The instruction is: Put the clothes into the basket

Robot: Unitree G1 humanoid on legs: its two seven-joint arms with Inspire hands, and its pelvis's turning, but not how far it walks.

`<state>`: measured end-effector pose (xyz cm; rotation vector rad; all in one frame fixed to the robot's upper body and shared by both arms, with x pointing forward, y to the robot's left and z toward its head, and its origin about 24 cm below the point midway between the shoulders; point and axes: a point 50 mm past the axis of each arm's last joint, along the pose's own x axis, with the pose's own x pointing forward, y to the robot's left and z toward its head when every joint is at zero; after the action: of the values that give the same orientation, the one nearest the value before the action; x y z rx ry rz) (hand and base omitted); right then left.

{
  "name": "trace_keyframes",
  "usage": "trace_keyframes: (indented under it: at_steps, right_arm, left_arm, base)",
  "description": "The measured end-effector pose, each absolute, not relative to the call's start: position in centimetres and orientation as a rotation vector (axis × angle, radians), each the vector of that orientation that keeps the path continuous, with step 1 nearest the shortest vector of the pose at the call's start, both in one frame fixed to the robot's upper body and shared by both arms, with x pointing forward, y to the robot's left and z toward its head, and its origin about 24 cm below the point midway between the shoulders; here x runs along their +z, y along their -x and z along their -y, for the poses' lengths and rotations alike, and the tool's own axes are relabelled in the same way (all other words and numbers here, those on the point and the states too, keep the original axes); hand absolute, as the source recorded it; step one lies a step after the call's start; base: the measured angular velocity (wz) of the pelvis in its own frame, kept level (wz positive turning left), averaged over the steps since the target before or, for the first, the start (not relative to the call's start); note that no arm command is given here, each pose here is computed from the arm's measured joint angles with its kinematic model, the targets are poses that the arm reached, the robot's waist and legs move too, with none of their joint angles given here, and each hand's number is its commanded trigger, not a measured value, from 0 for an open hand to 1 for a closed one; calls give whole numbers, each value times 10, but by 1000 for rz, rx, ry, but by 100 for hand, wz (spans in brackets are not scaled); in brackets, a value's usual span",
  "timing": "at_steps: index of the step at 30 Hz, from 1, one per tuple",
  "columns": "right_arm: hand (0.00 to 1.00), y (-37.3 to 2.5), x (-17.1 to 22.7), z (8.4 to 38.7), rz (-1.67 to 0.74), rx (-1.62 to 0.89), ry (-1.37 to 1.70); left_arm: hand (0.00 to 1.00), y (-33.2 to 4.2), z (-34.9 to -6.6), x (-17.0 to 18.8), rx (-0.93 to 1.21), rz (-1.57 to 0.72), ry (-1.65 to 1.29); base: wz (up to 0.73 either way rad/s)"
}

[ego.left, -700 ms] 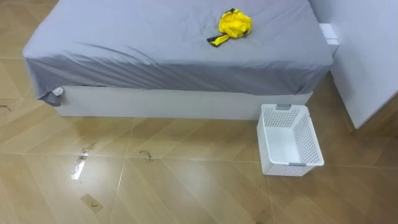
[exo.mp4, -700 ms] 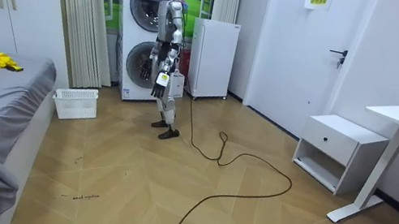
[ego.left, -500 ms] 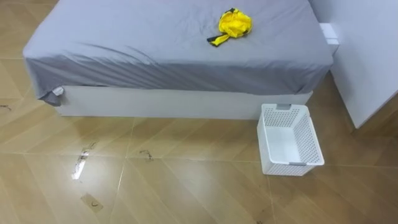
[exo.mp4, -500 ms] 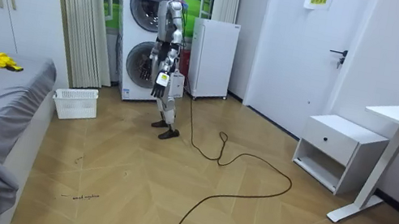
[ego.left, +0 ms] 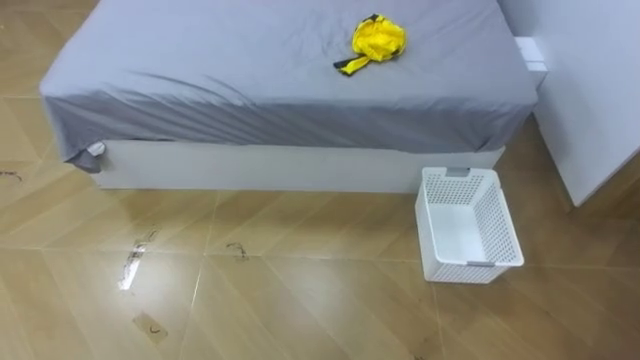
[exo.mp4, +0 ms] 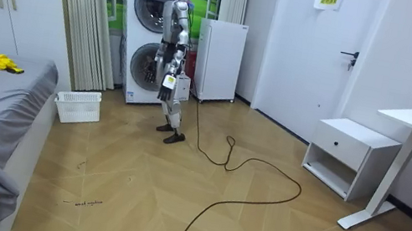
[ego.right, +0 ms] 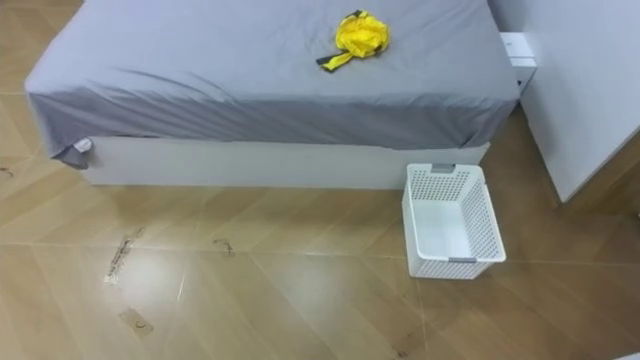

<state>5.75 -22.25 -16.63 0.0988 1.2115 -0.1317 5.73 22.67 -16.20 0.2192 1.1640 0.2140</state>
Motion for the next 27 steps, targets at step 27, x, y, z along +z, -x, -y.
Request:
trace_keyframes:
  at_steps: [27]
  right_arm:
    - [0, -69, -163, 229, -1156, -172, -84]
  left_arm:
    - [0, -48, -233, -160, 436, -1107, -10]
  base:
    - [-7]
